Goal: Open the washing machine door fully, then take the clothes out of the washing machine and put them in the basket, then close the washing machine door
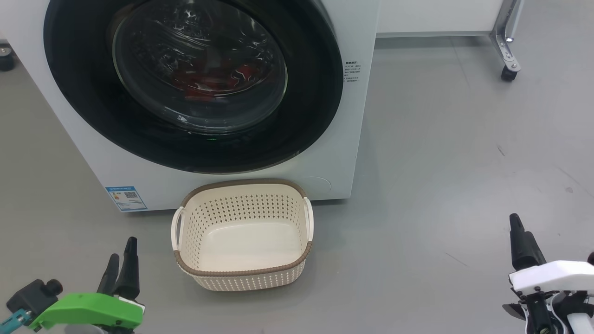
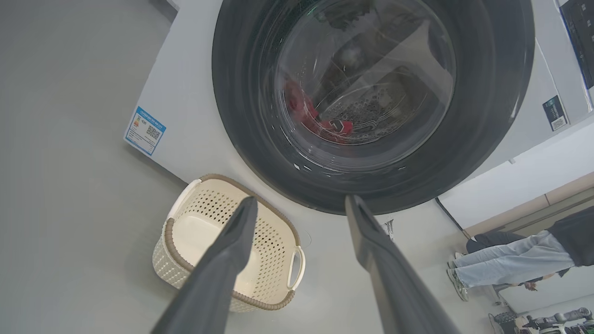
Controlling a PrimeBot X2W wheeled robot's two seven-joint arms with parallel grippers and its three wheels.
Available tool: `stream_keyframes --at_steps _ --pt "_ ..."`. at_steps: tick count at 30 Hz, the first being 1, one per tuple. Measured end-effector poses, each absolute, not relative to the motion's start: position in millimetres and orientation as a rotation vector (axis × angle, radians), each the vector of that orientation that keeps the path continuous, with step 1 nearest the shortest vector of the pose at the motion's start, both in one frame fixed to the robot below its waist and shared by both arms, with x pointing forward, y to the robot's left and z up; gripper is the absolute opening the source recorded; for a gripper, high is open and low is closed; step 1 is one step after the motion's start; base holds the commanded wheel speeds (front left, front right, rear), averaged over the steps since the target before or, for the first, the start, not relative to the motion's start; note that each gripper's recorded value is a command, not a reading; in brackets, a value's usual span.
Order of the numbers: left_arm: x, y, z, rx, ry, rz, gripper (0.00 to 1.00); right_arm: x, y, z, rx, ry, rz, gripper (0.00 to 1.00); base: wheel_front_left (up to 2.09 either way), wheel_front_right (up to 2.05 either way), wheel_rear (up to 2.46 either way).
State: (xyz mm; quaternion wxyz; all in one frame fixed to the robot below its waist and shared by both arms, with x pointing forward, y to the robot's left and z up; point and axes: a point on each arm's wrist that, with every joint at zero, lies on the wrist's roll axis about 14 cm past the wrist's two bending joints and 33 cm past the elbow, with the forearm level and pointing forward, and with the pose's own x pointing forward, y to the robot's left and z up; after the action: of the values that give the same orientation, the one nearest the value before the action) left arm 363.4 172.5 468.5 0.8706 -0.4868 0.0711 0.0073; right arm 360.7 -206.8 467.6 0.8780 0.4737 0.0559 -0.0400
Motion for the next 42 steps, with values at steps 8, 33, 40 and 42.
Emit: stream_keyframes --at_steps 8,33,40,42 --pt "363.0 166.3 466.8 -0.896 0.162 0.002 1.00 361.4 -202.7 468.8 0.830 0.127 -0.065 1.00 0.00 0.00 0.00" --pt "362.2 152.8 477.7 -0.550 0.101 -0.043 1.00 361.1 -171.4 477.2 0.450 0.100 0.046 1.00 0.00 0.00 0.00" --pt "362.0 153.1 480.5 -0.476 0.076 -0.042 1.00 360.6 -165.6 479.2 0.362 0.084 0.068 1.00 0.00 0.00 0.00" --pt "361.9 152.0 481.3 -0.451 0.070 -0.048 1.00 360.5 -163.9 480.3 0.337 0.074 0.077 1.00 0.00 0.00 0.00"
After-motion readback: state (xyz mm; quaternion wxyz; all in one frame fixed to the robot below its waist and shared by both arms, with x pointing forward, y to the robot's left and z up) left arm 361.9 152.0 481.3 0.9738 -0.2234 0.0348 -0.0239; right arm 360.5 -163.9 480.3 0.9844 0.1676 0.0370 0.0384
